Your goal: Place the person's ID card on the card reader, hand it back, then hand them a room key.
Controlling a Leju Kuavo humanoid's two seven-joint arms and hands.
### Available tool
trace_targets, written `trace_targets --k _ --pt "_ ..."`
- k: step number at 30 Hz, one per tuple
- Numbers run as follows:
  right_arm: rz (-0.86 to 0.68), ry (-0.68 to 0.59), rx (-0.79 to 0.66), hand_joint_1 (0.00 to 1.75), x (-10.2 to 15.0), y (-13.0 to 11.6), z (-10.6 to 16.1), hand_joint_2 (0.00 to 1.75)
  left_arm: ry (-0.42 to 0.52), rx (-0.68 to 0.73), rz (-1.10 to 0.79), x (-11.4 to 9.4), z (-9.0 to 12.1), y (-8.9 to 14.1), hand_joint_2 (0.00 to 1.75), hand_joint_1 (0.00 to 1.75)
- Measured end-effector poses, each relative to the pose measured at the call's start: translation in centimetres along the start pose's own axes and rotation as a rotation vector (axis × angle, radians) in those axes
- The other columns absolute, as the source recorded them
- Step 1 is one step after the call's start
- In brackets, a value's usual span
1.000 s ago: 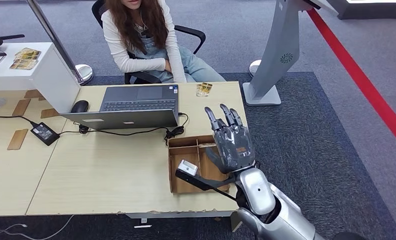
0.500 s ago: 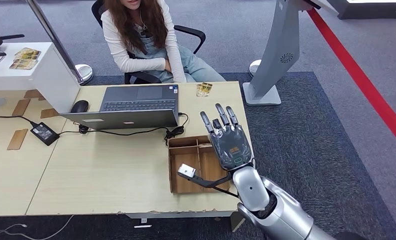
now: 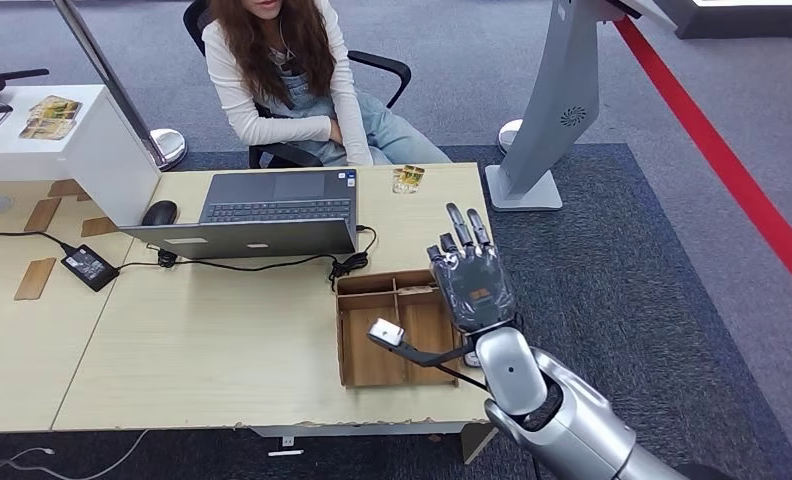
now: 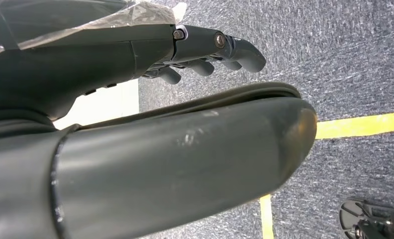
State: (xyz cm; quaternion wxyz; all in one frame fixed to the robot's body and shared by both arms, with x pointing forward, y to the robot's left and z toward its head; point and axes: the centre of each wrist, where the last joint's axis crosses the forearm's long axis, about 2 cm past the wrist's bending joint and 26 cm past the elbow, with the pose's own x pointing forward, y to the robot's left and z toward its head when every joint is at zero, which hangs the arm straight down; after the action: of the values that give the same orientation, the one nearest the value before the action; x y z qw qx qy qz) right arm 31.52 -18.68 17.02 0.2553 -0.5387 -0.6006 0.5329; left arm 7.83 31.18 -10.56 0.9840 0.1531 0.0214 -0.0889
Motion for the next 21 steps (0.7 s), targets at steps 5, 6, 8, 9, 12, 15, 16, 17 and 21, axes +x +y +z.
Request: trace_targets --k 5,6,8,9,12,15,16,17,21 --pt "-0.003 0.010 0.004 1.75 -0.3 0.1 0.0 1.75 0.000 0.001 -0.001 0.0 0.0 0.0 0.00 0.00" --pt "-0.003 0.013 0.004 1.75 -0.4 0.1 0.0 1.75 0.000 0.001 -0.001 0.0 0.0 0.0 0.00 0.00" --pt "-0.004 0.021 0.004 1.75 -0.6 0.1 0.0 1.75 -0.002 0.001 -0.002 0.0 0.0 0.0 0.00 0.00" --pt "-0.004 0.026 0.005 1.39 -0.7 0.1 0.0 1.75 -0.003 0.002 -0.003 0.0 0.0 0.0 0.00 0.00" --pt "-0.007 0.038 0.008 0.08 -1.0 0.1 -0.1 1.75 -0.003 0.003 -0.004 0.0 0.0 0.0 0.00 0.00" --pt "-0.024 0.048 0.027 0.00 -1.1 0.1 -0.1 1.75 -0.004 0.005 -0.005 0.0 0.0 0.1 0.00 0.00" --pt "-0.034 0.051 0.036 0.00 -1.2 0.1 -0.1 1.75 -0.004 0.005 -0.005 0.0 0.0 0.1 0.00 0.00" --pt "-0.044 0.053 0.045 0.00 -1.2 0.1 -0.1 1.75 -0.005 0.005 -0.005 0.0 0.0 0.1 0.00 0.00" --pt "-0.078 0.061 0.070 0.00 -1.1 0.1 0.0 1.75 -0.009 0.005 -0.004 0.0 0.0 0.1 0.00 0.00"
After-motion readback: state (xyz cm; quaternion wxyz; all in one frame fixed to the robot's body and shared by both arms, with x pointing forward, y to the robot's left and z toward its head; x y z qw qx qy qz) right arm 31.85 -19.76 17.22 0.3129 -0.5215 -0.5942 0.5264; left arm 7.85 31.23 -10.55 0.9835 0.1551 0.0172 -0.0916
